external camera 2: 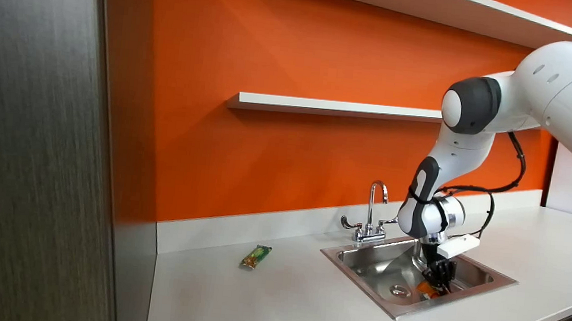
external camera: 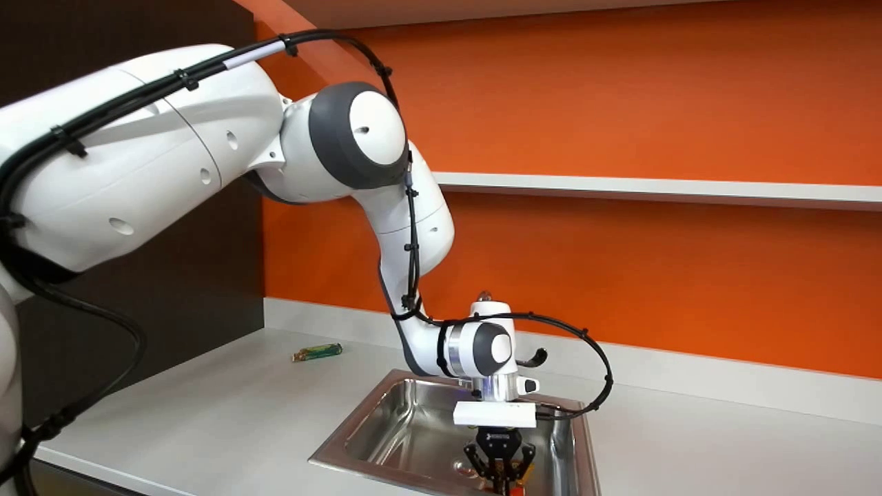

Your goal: Remove the orange packet from the sink

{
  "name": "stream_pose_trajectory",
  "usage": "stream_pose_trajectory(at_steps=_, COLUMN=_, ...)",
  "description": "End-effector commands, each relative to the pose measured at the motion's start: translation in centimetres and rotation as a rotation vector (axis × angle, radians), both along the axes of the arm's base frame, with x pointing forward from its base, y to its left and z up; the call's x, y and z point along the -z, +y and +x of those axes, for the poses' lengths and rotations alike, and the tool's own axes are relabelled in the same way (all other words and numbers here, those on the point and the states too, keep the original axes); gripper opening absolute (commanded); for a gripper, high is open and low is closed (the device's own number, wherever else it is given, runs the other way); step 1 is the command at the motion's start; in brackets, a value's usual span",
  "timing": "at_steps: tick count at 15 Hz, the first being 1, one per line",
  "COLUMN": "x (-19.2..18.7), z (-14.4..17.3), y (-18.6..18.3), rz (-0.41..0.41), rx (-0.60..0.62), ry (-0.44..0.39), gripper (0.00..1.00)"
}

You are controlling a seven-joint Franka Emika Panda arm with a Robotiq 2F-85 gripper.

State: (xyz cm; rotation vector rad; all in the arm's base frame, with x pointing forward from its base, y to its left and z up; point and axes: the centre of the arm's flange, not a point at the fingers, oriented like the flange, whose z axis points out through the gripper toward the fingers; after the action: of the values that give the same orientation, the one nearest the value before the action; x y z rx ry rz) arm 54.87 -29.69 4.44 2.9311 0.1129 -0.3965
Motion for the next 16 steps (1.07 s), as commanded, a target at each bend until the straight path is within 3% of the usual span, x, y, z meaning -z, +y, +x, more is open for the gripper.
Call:
stream_pose_trajectory(at_steps=1, x=0.5, z=0.5, y=-0.5, rz=0.002, rx=-0.001, ry=0.003, gripper=0.0)
stream_pose_trajectory(at_steps=6, x=-0.2, z=0.9, y=-0.4, rz=0.003, rx=-0.003, ry=-0.004, gripper=0.0)
stream_pose_trajectory(at_steps=16, x=-6.4, z=1.9, y=0.2, rz=-0.014, rx=-0.017, ry=-0.088, gripper=0.0)
